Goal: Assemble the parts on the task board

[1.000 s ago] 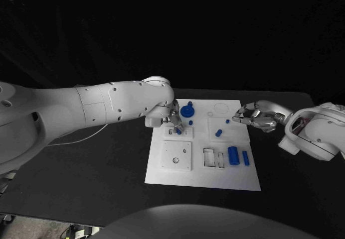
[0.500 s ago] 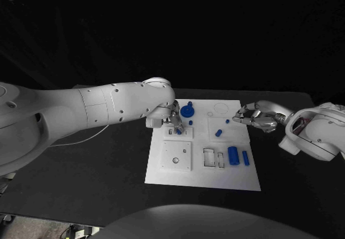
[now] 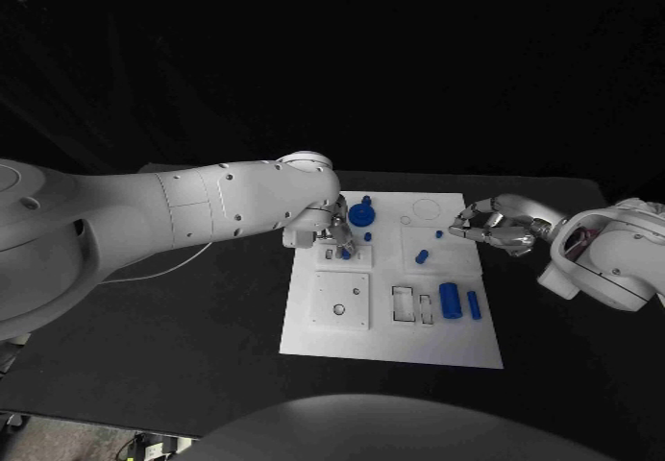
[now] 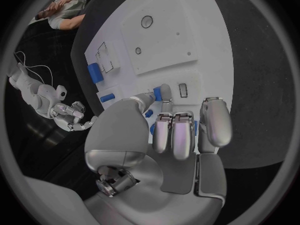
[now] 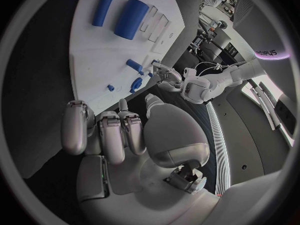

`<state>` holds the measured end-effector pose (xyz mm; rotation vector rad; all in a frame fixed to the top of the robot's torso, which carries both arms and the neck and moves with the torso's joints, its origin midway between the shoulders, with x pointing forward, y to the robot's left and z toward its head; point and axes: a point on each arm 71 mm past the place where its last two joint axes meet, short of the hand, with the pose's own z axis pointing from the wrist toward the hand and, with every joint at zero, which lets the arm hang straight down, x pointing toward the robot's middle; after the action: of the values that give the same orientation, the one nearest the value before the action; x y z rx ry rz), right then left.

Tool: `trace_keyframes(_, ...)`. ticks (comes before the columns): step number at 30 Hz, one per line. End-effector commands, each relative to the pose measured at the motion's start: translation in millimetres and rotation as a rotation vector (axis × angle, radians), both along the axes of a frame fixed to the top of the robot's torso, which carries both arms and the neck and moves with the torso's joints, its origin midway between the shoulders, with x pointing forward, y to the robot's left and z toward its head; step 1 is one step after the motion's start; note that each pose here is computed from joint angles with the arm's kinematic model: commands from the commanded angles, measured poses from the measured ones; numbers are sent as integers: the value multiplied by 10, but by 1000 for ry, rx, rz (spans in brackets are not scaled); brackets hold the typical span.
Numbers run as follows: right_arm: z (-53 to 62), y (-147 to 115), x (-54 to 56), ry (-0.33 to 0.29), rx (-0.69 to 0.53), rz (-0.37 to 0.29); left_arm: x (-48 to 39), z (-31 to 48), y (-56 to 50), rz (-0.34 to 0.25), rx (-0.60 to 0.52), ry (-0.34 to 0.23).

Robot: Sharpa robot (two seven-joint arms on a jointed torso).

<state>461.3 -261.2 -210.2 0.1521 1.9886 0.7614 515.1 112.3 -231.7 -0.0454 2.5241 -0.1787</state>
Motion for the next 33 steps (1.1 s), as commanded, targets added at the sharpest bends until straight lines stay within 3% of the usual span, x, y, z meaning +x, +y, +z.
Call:
trace_keyframes(1, -10, 8, -12, 9, -4, 15, -26, -35, 63, 47, 111, 16)
trace_keyframes(23, -16, -3, -11, 10, -5, 13, -42, -17, 214, 54, 167, -9)
trace_keyframes(27, -18, -15, -8, 10, -6, 11, -37, 69, 297, 63, 158, -28)
trace_keyframes(33, -21, -27, -6, 10, -7, 8, 23, 334, 459, 72, 159, -67)
